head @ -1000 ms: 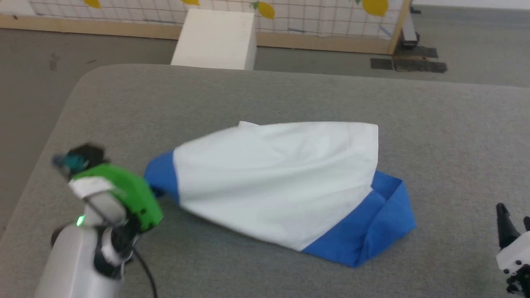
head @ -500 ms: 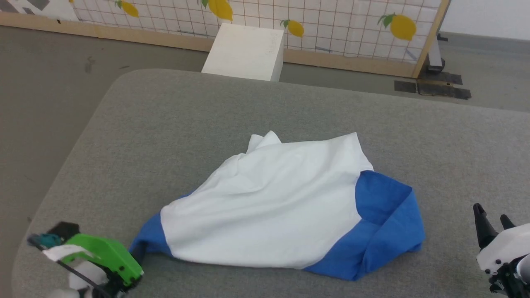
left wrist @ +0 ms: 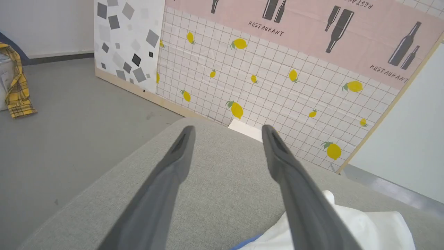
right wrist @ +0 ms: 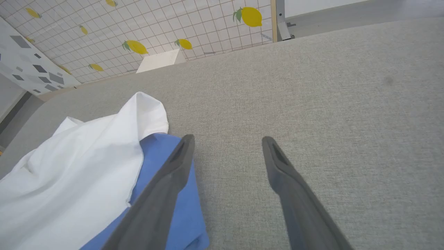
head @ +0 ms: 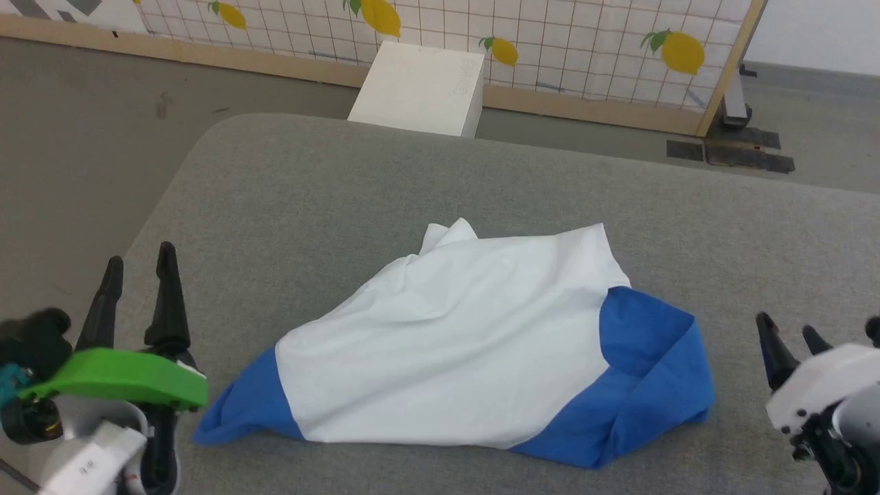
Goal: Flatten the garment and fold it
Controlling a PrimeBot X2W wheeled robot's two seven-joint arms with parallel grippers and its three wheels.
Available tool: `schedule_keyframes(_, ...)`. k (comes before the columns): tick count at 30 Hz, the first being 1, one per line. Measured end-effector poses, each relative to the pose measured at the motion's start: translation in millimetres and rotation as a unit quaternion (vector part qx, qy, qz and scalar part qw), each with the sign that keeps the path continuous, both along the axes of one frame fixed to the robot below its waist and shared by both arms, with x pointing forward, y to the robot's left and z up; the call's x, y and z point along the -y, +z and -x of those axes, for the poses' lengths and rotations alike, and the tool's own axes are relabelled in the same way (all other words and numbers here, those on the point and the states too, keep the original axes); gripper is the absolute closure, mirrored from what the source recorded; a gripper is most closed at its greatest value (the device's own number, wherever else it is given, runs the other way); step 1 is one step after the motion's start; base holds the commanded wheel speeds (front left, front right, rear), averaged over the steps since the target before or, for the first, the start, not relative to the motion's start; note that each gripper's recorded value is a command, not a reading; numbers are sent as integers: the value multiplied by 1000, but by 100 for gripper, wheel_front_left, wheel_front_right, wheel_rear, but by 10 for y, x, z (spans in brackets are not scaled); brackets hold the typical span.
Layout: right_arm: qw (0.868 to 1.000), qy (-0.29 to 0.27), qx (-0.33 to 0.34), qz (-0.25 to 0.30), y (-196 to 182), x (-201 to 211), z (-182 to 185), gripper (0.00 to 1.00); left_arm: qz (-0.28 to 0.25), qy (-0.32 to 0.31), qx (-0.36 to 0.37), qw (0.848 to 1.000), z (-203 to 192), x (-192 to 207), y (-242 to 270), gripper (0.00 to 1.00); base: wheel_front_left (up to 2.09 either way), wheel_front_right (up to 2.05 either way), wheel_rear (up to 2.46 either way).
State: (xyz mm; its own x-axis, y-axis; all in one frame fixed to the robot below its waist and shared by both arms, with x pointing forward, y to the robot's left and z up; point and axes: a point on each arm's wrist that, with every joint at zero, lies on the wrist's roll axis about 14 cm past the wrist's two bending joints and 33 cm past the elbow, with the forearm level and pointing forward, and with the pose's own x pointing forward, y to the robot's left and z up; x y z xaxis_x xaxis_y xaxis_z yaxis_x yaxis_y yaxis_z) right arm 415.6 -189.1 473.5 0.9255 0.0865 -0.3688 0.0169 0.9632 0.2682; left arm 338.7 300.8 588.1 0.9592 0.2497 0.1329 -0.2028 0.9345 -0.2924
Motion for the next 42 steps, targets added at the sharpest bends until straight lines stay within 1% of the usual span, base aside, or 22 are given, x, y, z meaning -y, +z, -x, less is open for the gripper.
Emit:
schedule_keyframes(3, 999, 37, 5, 9, 94, -239, -131, 0, -27, 0, 38, 999, 2, 92, -36, 0, 0, 0, 0)
schedule_keyframes(7, 995, 101, -3, 16, 180, -656, -299, 0, -36, -3, 37, 999, -20, 191, -202, 0, 0, 0, 0)
schedule_keyframes(10, 987, 154, -22, 35, 203, -1001, -439, 0, -29, -2, 25, 999, -49, 246, -325, 0, 0, 0, 0)
schedule_keyframes(12, 980, 188, -37, 61, 205, -1223, -550, 0, -25, -2, 17, 1000, -80, 258, -394, 0, 0, 0, 0)
schedule_keyframes(14, 973, 210, -50, 77, 199, -1378, -668, 0, -20, 0, 14, 1000, -121, 261, -427, 0, 0, 0, 0)
schedule_keyframes(16, 966, 223, -72, 110, 125, -1463, -786, 0, -15, 2, 12, 1000, -174, 260, -452, 0, 0, 0, 0)
schedule_keyframes(18, 961, 229, -92, 126, 39, -1510, -884, 0, -17, 6, 13, 1000, -219, 244, -450, 0, 0, 0, 0)
schedule_keyframes(22, 949, 228, -148, 160, -288, -1498, -1010, 0, -24, 17, 5, 1000, -258, 180, -502, 0, 0, 0, 0)
schedule_keyframes(25, 940, 233, -186, 169, -542, -1499, -995, 0, -25, 26, -4, 999, -252, 123, -560, 0, 0, 0, 0)
schedule_keyframes(27, 930, 244, -213, 173, -728, -1541, -946, 0, -28, 32, -11, 999, -250, 91, -603, 0, 0, 0, 0)
schedule_keyframes(30, 919, 264, -232, 177, -905, -1637, -886, 0, -26, 35, -18, 999, -272, 78, -657, 0, 0, 0, 0)
schedule_keyframes(33, 914, 278, -234, 180, -976, -1708, -882, 0, -24, 33, -26, 999, -304, 82, -721, 0, 0, 0, 0)
schedule_keyframes(34, 914, 280, -233, 179, -978, -1720, -894, 62, -23, 31, -28, 999, -315, 92, -740, 0, 0, 0, 0)
schedule_keyframes(35, 915, 281, -229, 177, -963, -1735, -911, 98, -22, 29, -29, 999, -326, 102, -752, 0, 0, 0, 0)
schedule_keyframes(36, 916, 282, -225, 173, -956, -1744, -917, 100, -21, 27, -30, 999, -339, 115, -761, 0, 0, 0, 0)
schedule_keyframes(38, 920, 283, -216, 161, -926, -1760, -923, 100, -18, 21, -29, 999, -357, 147, -765, 0, 0, 0, 0)
schedule_keyframes(42, 935, 258, -194, 145, -790, -1624, -1061, 100, -15, 13, -27, 999, -367, 200, -763, 0, 0, 0, 0)
